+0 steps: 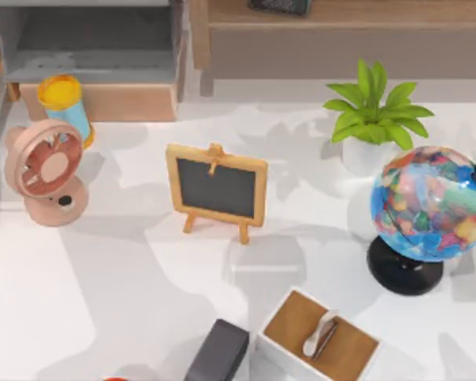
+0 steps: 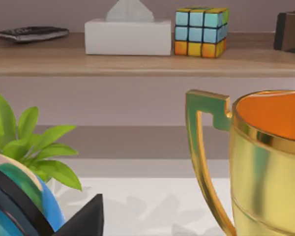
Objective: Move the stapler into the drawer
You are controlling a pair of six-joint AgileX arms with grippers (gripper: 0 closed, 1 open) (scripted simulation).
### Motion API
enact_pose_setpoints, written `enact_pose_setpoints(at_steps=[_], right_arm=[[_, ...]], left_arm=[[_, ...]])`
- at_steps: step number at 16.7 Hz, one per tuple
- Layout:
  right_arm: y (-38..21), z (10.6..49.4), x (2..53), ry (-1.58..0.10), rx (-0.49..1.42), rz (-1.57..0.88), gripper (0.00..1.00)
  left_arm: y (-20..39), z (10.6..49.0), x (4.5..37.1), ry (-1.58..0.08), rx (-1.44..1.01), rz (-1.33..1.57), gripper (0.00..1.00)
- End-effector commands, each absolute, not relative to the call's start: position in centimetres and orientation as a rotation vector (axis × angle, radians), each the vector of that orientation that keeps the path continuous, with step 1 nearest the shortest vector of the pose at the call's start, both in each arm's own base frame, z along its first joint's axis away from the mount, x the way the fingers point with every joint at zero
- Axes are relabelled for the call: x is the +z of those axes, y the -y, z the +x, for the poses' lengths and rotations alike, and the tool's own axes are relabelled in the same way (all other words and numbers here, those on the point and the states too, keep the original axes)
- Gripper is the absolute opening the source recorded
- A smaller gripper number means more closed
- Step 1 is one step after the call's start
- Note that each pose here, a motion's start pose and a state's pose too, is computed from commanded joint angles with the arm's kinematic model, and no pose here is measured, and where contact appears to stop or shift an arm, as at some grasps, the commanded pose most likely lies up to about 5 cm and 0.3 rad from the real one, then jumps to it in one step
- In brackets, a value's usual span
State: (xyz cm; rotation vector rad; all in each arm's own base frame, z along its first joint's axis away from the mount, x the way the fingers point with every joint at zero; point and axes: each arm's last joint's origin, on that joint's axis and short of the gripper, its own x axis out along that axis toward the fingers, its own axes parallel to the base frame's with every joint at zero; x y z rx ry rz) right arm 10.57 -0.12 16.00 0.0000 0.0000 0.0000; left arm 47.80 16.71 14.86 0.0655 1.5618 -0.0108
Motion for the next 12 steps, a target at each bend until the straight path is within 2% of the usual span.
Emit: enact_pose_setpoints(at_steps=[6, 12], right_arm=[[0.12, 10.57, 16.00, 0.000, 0.000, 0.000, 1.00], [0.12, 10.57, 16.00, 0.000, 0.000, 0.000, 1.00]], left_arm=[[-16.71, 47.80, 14.86, -1.562, -0.011, 0.065, 0.98], [-16.71, 47.80, 14.86, -1.562, -0.011, 0.065, 1.00]])
